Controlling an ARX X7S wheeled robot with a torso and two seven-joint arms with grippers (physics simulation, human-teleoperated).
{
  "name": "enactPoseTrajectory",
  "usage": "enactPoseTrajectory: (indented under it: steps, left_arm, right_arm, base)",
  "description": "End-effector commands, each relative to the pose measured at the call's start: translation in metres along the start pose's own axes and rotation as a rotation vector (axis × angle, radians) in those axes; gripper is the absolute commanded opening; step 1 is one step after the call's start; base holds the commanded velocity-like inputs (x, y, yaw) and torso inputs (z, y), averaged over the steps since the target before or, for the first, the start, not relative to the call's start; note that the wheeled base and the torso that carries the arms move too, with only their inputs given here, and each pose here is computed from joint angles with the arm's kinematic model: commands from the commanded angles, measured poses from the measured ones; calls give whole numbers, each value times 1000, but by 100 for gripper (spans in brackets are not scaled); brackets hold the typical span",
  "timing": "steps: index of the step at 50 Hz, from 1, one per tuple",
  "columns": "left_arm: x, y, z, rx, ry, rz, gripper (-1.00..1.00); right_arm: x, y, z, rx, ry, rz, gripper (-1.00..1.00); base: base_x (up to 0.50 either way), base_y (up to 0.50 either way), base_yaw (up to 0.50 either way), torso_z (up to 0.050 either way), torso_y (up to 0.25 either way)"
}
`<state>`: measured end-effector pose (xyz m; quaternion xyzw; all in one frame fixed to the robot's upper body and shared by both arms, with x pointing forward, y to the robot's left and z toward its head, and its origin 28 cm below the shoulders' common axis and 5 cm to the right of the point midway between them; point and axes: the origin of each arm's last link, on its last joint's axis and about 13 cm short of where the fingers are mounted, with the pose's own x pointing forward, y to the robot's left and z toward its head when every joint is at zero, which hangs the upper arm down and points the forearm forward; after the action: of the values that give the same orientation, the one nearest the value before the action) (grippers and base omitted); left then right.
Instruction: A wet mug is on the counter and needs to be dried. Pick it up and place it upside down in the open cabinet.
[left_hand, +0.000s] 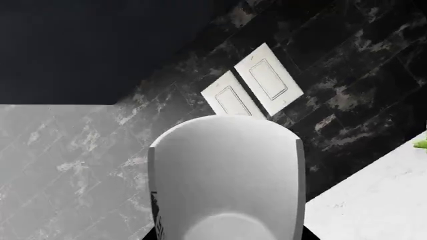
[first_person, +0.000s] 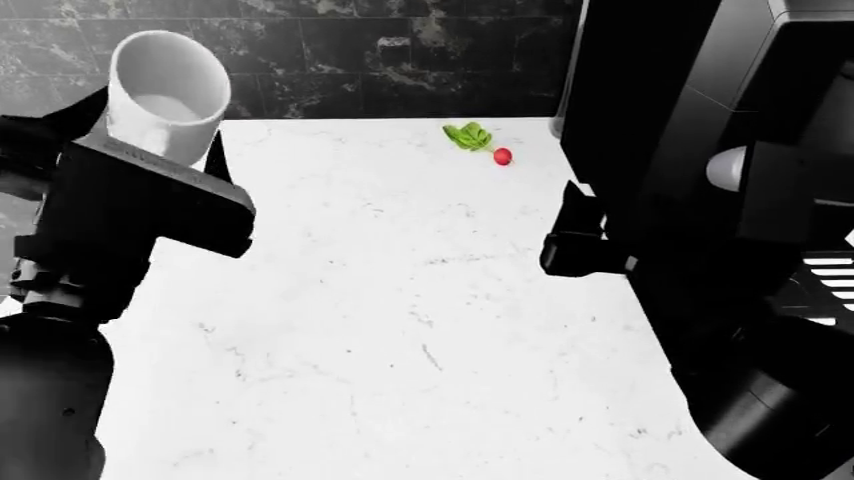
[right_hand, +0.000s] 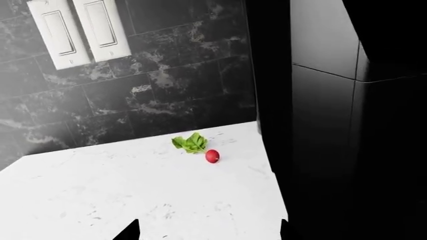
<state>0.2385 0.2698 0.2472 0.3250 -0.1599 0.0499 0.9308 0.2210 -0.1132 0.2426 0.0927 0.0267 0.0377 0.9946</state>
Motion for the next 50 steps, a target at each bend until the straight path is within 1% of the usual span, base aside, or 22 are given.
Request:
enactPoseTrajectory:
  steps: [1,2,3,4,6,8,10,17,26,28,31,33,34,36,38,40,42,46,49,50]
  left_arm:
    - [1,11,19,677,-322,209,-100]
    - [2,11,18,759,-344,234,-100]
    - [2,10,17,818,-360,250,-100]
    - [4,11,16,894,-382,273,-100]
    - [6,12,14,1011,-414,311,-100]
    - [8,12,13,1108,-445,350,-100]
    - [10,11,10,1176,-467,370,-100]
    - [11,4,-4,1299,-491,375,-100]
    - [10,4,-15,1387,-504,380,-100]
    - [11,5,-17,1425,-514,389,-100]
    - [14,10,-16,1487,-520,450,-100]
    - [15,12,-15,1506,-537,482,-100]
    - [16,13,-15,1509,-552,503,-100]
    - [18,14,-13,1490,-592,552,-100]
    - [20,15,-13,1471,-640,578,-100]
    - [22,15,-13,1460,-683,595,-100]
    - [24,16,-14,1448,-710,592,-100]
    - [31,19,-14,1457,-843,583,-100]
    - [38,23,-15,1457,-923,537,-100]
    - [40,24,-15,1472,-960,522,-100]
  right_arm:
    - [-3,-1,3,9,-17,13,100]
    - [-3,-2,3,11,-15,12,100]
    - [-2,-2,2,11,-13,11,100]
    - [-2,-2,2,11,-11,11,100]
    - [-2,-1,3,9,-9,15,100]
    - [-2,0,3,4,-5,22,100]
    - [-2,1,2,3,-2,24,100]
    - [-2,0,3,5,-2,20,100]
    - [0,2,3,4,0,26,100]
    - [0,2,4,3,-2,28,100]
    - [-2,3,7,-23,1,87,100]
    - [-4,3,7,-46,-1,124,100]
    - [-4,3,6,-55,-2,134,100]
    - [-6,2,5,-88,10,177,100]
    - [-8,1,5,-127,8,221,100]
    - [-9,-1,7,-140,5,235,100]
    - [-8,-4,6,-156,10,240,100]
    - [-5,-10,6,-157,15,213,100]
    - [-2,-12,4,-154,20,200,100]
    - [-1,-12,3,-155,23,199,100]
  base:
    - [0,0,0,0,0]
    - [0,0,0,0,0]
    - [0,0,0,0,0]
    - [0,0,0,0,0]
    - [0,0,0,0,0]
    - [0,0,0,0,0]
    - [0,0,0,0,0]
    - [0,0,0,0,0]
    - [0,0,0,0,0]
    - [0,0,0,0,0]
    - [0,0,0,0,0]
    - [0,0,0,0,0]
    - [0,0,0,0,0]
    - [0,0,0,0,0]
    - [0,0,0,0,0]
    - [0,0,0,0,0]
    - [0,0,0,0,0]
    - [0,0,0,0,0]
    - [0,0,0,0,0]
    - [0,0,0,0,0]
